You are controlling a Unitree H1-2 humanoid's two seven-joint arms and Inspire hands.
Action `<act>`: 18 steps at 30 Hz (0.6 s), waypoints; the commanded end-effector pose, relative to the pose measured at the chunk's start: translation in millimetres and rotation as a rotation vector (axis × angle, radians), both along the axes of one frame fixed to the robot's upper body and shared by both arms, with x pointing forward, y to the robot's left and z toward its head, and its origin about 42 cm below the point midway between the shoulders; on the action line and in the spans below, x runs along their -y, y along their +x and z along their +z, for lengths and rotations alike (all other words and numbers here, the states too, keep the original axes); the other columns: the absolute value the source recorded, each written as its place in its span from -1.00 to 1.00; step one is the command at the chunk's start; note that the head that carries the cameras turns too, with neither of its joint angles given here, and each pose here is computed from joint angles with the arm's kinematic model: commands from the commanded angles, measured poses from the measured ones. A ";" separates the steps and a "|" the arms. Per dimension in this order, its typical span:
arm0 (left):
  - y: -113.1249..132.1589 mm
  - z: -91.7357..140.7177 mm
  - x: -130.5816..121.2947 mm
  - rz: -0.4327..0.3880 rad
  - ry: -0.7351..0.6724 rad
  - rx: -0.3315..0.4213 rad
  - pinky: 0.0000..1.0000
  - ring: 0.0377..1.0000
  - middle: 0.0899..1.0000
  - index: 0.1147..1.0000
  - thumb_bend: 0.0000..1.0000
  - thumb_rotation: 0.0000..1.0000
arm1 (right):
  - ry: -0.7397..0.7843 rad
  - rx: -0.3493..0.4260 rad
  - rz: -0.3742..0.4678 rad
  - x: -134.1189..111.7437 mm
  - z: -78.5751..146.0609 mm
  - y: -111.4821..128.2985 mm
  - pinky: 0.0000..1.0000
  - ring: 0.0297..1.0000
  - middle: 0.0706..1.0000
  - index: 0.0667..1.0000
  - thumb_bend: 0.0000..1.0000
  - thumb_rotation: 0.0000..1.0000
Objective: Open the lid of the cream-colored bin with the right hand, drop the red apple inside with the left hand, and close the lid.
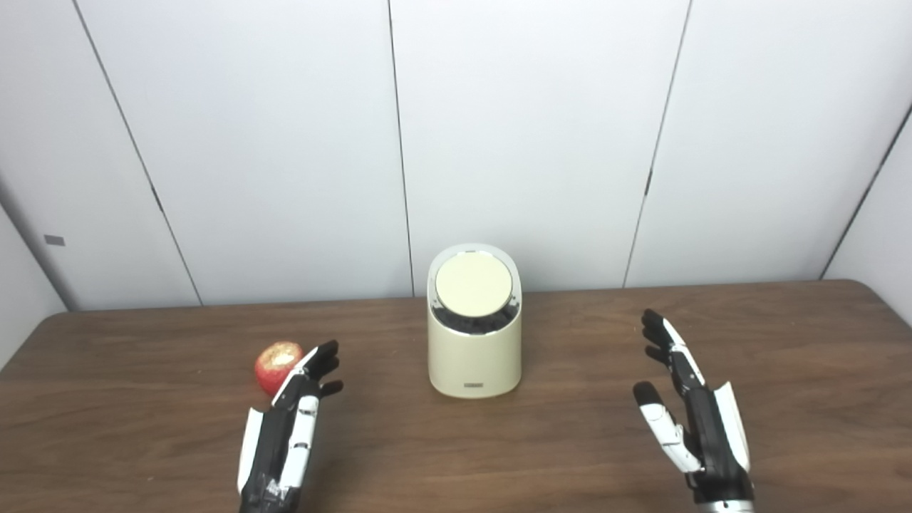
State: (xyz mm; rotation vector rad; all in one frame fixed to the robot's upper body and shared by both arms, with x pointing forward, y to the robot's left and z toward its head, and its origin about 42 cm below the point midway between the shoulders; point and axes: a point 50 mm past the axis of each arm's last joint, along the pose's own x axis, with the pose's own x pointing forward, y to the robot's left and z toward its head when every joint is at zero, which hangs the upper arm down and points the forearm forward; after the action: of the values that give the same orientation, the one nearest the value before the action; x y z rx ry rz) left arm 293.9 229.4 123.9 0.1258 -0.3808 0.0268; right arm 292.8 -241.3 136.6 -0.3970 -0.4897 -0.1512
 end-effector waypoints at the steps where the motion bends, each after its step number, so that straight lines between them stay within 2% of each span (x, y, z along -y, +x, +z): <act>1: 3.7 6.4 -1.1 0.010 0.007 0.055 0.53 0.68 0.70 0.65 -0.42 0.76 | -0.016 -0.068 -0.016 4.0 -32.0 -10.8 0.61 0.72 0.75 0.76 -0.16 0.75; 5: 3.0 8.3 0.1 0.014 -0.002 0.078 0.51 0.65 0.68 0.63 -0.34 0.60 | -0.005 -0.065 -0.024 5.4 -34.2 -10.4 0.56 0.68 0.72 0.74 -0.12 0.70; 9: 1.5 11.1 0.4 0.035 0.011 0.108 0.48 0.63 0.65 0.60 -0.34 0.47 | -0.001 -0.062 -0.035 6.1 -36.0 -10.5 0.53 0.66 0.70 0.72 -0.14 0.65; 14: 1.3 15.2 -0.7 0.040 0.020 0.131 0.46 0.60 0.62 0.58 -0.10 0.25 | 0.006 -0.050 -0.045 5.7 -36.4 -9.3 0.50 0.62 0.66 0.70 -0.23 0.58; 17: 4.0 16.8 -0.6 0.037 0.007 0.133 0.45 0.58 0.60 0.56 -0.06 0.17 | 0.024 -0.037 -0.050 2.5 -27.5 -8.1 0.50 0.63 0.67 0.71 -0.07 0.60; 18: 5.2 16.7 -0.8 0.037 0.005 0.132 0.44 0.58 0.59 0.56 -0.06 0.14 | 0.025 -0.032 -0.053 0.9 -23.8 -7.0 0.47 0.61 0.66 0.70 -0.01 0.53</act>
State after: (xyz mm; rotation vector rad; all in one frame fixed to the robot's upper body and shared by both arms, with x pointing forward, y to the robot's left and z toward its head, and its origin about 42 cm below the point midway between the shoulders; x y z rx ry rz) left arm 292.1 230.5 126.4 0.1439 -0.4263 0.0674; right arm 294.9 -242.1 139.0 -0.3644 -0.5294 -0.2086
